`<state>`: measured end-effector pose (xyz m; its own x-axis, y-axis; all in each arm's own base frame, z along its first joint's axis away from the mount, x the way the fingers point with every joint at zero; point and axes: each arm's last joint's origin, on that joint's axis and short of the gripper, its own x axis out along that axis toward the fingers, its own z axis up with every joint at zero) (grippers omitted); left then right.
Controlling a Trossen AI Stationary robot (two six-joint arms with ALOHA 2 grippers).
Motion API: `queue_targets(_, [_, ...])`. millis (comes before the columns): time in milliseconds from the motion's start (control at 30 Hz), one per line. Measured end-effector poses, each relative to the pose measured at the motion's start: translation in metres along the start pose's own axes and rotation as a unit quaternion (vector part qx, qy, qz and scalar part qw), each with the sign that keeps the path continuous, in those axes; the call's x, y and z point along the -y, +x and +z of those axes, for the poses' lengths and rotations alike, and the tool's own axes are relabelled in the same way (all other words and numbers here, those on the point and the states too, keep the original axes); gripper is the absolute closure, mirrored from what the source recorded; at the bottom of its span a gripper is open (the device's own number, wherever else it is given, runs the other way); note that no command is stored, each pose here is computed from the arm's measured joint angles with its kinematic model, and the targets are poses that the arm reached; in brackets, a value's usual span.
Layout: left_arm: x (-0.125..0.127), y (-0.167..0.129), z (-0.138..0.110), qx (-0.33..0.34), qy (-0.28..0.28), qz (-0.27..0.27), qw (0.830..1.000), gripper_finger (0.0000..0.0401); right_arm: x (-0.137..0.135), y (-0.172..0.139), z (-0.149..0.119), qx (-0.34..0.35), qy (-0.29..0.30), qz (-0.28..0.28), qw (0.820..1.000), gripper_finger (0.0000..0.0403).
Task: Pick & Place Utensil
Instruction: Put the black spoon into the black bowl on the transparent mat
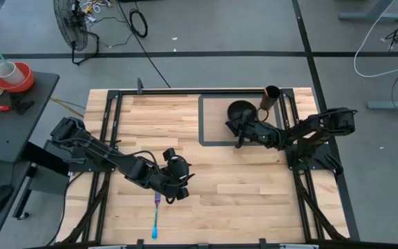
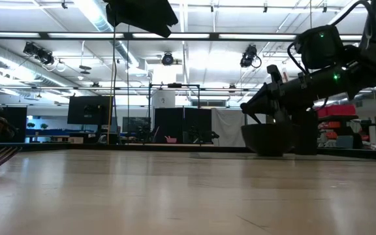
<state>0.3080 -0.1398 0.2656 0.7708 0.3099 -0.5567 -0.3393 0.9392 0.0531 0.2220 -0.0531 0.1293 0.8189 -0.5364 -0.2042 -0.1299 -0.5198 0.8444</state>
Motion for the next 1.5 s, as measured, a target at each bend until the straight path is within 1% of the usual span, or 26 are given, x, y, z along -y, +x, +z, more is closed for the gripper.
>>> queue_targets(367, [0.0,0.0,0.0,0.0,0.0,0.0,1.0,0.0224,0.0003,0.0,-0.0001,-0.003,-0.002,-0.003,1.0,0.038])
queue_targets(533, [-0.0001,0.0001,0.0,0.0,0.0,0.0,1.0,0.0224,0.0009,0.0001,0.0002,-0.002,-0.018,-0.007,1.0,0.038])
queue_targets(667, [-0.0001,0.0001,0.0,0.0,0.0,0.0,1.0,0.0224,0.0029,0.0002,0.0009,-0.003,-0.012,-0.021,1.0,0.038])
queue_targets(1167, [-0.0001,0.0001,0.0,0.0,0.0,0.0,1.0,0.0224,0.0024,0.0002,-0.0007,-0.02,0.009,-0.025,0.999,0.038])
queue_targets(1500, [-0.0001,0.0001,0.0,0.0,0.0,0.0,1.0,0.0224,0.0029,0.0002,-0.0004,-0.019,0.0,-0.028,0.999,0.038])
